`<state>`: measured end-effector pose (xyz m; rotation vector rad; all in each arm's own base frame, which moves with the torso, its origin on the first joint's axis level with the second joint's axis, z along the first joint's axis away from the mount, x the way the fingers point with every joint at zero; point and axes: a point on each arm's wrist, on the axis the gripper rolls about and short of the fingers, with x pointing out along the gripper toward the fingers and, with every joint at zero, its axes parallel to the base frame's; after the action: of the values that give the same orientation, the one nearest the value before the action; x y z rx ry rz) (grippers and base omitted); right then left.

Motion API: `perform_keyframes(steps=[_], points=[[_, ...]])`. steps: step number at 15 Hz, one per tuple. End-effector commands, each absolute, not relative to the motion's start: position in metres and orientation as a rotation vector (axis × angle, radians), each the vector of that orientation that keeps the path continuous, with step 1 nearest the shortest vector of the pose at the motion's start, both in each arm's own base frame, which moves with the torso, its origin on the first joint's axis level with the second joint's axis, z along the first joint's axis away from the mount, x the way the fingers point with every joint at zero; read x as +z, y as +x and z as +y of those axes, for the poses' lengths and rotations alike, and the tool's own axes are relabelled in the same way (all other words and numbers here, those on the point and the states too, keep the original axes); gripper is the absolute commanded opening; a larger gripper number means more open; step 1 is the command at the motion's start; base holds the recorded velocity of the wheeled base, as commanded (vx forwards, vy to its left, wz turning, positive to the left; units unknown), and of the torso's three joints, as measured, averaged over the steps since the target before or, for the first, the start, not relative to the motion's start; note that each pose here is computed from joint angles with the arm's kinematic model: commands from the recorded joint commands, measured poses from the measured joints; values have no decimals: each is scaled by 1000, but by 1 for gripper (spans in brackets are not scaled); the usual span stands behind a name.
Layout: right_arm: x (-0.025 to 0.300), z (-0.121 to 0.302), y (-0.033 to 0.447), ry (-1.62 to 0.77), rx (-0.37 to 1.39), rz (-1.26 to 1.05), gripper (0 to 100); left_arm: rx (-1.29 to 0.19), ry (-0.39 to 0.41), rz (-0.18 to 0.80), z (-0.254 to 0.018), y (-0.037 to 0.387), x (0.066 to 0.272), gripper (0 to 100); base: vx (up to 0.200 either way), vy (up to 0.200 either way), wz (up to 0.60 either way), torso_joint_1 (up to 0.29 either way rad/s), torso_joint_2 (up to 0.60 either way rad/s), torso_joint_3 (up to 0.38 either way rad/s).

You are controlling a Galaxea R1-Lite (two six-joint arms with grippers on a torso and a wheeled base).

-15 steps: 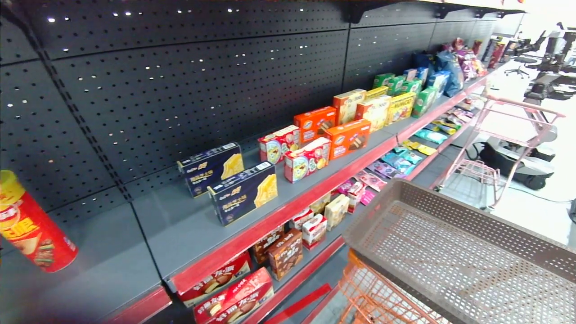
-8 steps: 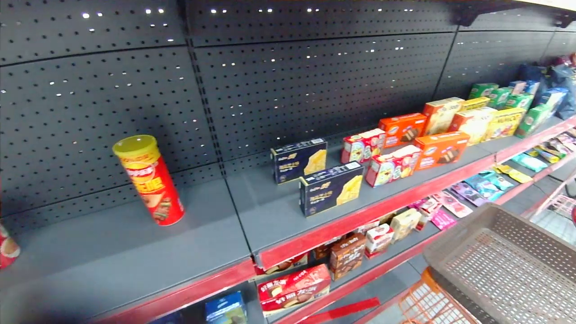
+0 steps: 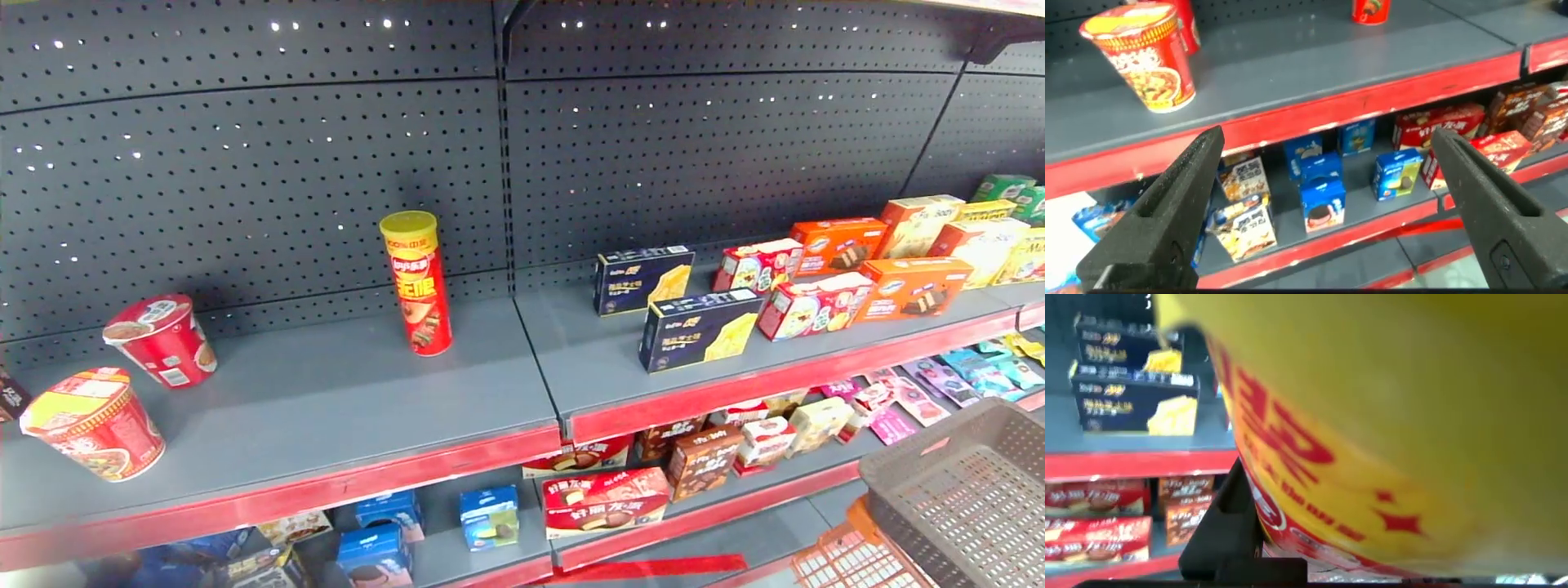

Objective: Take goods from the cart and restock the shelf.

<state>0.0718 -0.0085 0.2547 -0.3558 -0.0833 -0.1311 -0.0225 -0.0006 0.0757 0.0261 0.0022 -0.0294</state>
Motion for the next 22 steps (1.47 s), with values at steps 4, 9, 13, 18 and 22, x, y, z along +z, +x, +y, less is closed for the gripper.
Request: perform_keyframes(steps=[4,9,13,18,22], points=[[255,-8,70,-373,-135,-94,0,-31,29,3,-1,-22,76,100,0,0,150,3,1,1],[249,-6,66,-391,-105,-93,0,-34,37,2,-1,-22,76,100,-120,0,600,2,5,3],[245,-5,64,-391,-100,-87,0,-34,35,2,-1,-22,76,100,0,0,150,5,2,1],[243,-5,65,-389,-96,-80,0,-34,35,2,-1,-22,76,100,0,0,0,0,0,0],[243,-5,66,-390,-92,-76,0,-34,34,2,-1,-22,76,100,0,-200,0,0,0,1]])
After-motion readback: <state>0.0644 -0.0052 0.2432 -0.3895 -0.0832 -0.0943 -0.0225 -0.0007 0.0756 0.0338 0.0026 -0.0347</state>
